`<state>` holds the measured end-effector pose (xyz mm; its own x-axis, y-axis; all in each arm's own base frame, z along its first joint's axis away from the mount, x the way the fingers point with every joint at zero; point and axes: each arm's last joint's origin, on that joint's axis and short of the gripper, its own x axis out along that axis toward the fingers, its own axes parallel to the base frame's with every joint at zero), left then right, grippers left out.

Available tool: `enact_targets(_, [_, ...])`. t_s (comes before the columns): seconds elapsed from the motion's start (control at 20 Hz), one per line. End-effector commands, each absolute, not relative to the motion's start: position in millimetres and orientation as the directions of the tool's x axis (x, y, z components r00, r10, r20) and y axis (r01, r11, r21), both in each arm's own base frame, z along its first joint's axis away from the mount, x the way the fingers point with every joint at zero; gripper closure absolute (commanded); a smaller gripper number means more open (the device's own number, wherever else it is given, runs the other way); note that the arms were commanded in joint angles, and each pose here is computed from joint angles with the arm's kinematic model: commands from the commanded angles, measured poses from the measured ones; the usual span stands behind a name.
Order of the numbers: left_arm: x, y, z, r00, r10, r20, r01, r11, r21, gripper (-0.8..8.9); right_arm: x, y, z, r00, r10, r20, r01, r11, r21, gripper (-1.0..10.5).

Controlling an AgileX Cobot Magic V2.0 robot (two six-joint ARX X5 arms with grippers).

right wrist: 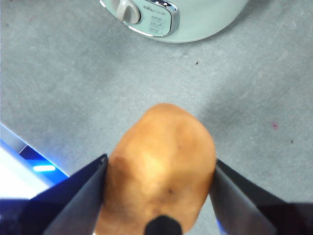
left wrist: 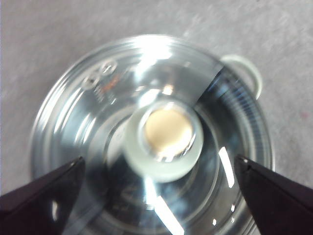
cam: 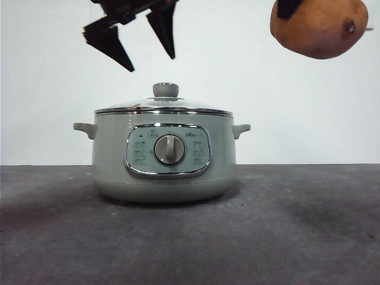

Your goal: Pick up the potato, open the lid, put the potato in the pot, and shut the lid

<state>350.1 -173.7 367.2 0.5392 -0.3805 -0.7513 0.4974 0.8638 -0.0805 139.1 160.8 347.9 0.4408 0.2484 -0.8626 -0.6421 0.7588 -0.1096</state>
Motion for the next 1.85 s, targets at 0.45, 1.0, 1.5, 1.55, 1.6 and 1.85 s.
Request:
enact_targets(0.45, [374.2,-204.7,328.0,0.515,-0.354,-0.781,0.517,0.855,-0.046,2.15,138.8,161.0,348.5,0.441,0.253,-0.861,-0.643,0.758,-0.107,9.6])
enact_targets(1.0, [377.5,-210.5,317.4,0.508,-0.327,-0.797,0.527,0.85,-0.013,8.23,139.0,161.2,348.6,0.441,0.258,-0.86,-0.644,0.758,-0.103,9.6])
enact_targets(1.5, [364.1,-202.9,347.8,0.564,-0.358,-0.745,0.544,0.839,0.009,8.23,143.7,164.8,352.2,0.509,0.267,-0.818,-0.617,0.777,-0.13,9.6])
enact_targets(1.55, [360.3,-200.4,355.0,0.575,-0.364,-0.732,0.543,0.84,0.01,8.23,145.3,166.9,352.1,0.515,0.276,-0.812,-0.616,0.777,-0.126,9.6])
enact_targets(1.6, [356.4,-197.1,362.6,0.589,-0.369,-0.719,0.541,0.841,0.011,8.22,147.0,168.8,352.1,0.521,0.284,-0.805,-0.615,0.779,-0.124,9.6])
enact_targets(1.85, [342.9,-167.5,396.7,0.667,-0.353,-0.656,0.488,0.873,0.027,8.22,172.4,190.4,351.9,0.522,0.266,-0.81,-0.6,0.79,-0.127,9.6])
